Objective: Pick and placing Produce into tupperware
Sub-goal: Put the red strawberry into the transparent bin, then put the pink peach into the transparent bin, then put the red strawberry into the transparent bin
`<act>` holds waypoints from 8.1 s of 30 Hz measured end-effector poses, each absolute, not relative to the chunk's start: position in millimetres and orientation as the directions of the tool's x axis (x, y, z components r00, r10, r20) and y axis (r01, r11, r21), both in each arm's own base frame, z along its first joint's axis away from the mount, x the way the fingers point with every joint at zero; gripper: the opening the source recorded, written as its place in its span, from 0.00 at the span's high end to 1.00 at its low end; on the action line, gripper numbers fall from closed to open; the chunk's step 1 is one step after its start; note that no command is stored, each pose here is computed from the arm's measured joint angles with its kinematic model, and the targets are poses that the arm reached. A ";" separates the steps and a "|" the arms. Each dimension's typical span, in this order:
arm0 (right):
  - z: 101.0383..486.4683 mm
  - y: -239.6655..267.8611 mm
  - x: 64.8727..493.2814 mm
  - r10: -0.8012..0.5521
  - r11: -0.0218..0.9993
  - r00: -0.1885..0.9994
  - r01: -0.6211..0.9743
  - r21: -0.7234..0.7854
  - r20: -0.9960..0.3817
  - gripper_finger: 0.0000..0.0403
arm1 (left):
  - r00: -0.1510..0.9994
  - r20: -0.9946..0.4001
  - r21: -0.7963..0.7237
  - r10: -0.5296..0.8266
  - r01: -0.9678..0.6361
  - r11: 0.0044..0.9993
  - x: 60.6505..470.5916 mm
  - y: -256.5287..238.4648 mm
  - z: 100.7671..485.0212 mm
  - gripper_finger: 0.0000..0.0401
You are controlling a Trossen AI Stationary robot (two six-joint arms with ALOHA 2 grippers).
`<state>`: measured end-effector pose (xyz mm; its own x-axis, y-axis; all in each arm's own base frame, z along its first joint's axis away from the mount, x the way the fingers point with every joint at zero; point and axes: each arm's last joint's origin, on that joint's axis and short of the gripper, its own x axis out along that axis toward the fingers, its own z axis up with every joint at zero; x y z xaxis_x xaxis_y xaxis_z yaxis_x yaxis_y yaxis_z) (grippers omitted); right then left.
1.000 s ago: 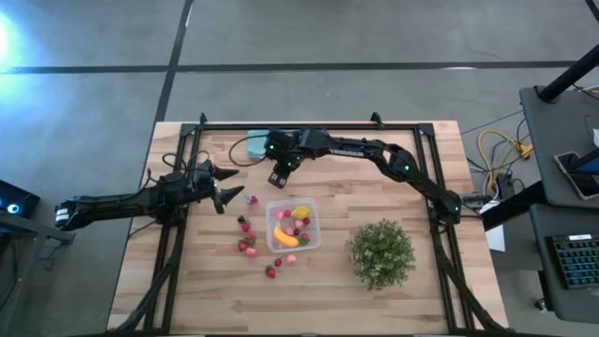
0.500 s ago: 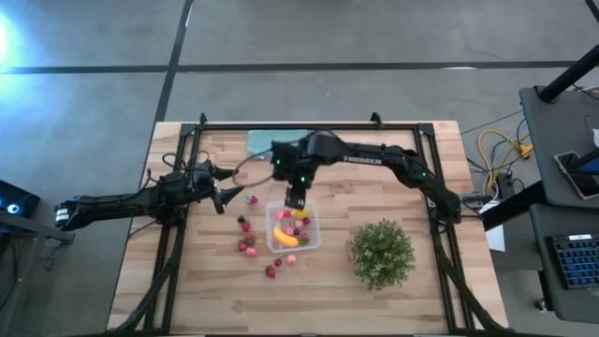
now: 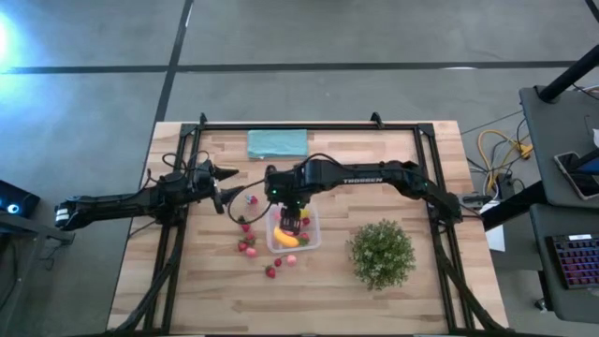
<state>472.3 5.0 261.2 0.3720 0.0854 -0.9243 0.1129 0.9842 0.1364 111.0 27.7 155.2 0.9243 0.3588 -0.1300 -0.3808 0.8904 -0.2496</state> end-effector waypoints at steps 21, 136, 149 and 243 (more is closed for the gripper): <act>283.9 13.9 482.9 -0.115 0.790 0.523 0.564 0.241 -0.845 0.38 | 0.924 -0.129 -0.250 0.359 -0.381 0.890 110.9 27.7 155.3 0.22; 252.1 108.9 465.0 -0.278 0.752 0.335 0.659 0.013 -0.900 0.63 | 0.924 -0.129 -0.250 0.359 -0.381 0.890 110.9 27.8 155.3 0.22; 259.6 83.1 471.3 -0.270 0.809 0.340 0.588 -0.021 -0.901 0.36 | 0.924 -0.130 -0.250 0.359 -0.381 0.890 111.0 27.8 155.2 0.22; 364.4 37.2 311.4 0.064 0.820 0.963 0.100 0.563 -0.263 0.39 | 0.959 -0.272 -0.458 -0.085 -0.052 0.888 146.9 22.1 247.6 0.22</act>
